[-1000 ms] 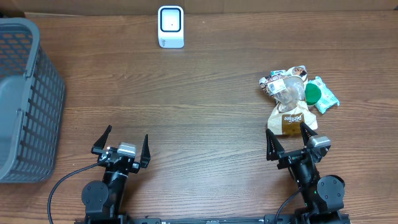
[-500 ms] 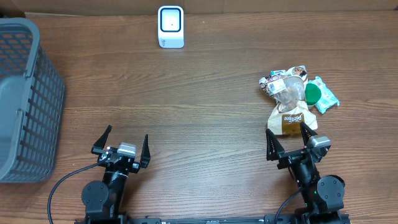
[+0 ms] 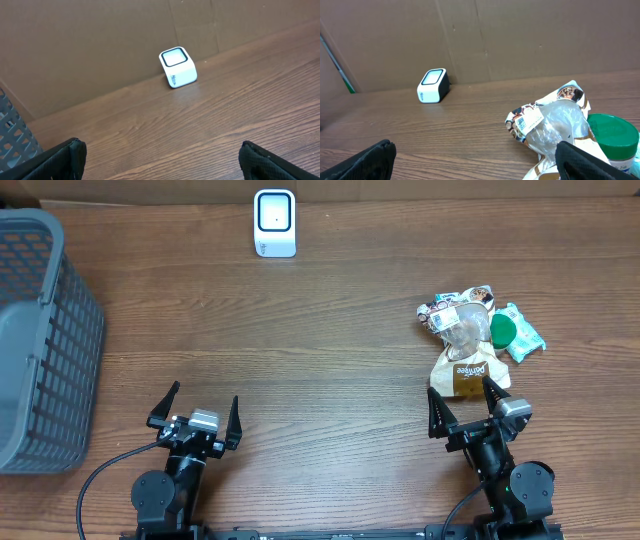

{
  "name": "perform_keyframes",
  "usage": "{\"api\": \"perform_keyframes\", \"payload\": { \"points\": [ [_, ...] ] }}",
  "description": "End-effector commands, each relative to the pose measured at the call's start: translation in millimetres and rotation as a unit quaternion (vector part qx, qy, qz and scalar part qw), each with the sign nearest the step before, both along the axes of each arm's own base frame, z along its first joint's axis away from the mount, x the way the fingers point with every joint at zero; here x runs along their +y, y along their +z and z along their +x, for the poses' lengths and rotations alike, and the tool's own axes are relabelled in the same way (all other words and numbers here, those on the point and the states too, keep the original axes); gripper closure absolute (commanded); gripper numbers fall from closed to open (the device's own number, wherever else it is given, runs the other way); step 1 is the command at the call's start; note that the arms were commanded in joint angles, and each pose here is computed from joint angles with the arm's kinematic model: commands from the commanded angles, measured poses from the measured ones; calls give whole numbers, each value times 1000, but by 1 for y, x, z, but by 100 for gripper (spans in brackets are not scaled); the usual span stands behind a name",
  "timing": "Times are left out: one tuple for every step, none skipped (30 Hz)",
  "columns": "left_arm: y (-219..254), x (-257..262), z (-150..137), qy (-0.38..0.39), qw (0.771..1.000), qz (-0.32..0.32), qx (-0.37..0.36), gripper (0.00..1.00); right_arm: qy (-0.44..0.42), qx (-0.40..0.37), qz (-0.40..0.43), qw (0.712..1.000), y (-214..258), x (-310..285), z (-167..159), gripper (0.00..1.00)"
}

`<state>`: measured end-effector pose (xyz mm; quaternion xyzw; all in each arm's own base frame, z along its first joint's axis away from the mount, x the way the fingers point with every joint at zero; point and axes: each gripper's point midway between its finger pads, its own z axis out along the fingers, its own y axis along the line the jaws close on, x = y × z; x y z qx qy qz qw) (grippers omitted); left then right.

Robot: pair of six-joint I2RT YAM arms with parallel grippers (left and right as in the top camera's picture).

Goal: Scan the item barcode

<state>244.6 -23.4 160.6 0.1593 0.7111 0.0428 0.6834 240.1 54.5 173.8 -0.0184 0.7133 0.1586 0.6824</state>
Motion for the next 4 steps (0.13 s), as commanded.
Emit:
{"api": "perform_keyframes", "payload": {
  "points": [
    [0, 1, 0, 2, 1000, 10, -4, 0, 2, -1, 1, 1000, -2, 1, 0, 0],
    [0, 1, 0, 2, 1000, 10, -4, 0, 2, -1, 1, 1000, -2, 1, 0, 0],
    [0, 1, 0, 2, 1000, 10, -4, 0, 2, -1, 1, 1000, -2, 1, 0, 0],
    [0, 1, 0, 2, 1000, 10, -4, 0, 2, -1, 1, 1000, -2, 1, 0, 0]
  ]
}}
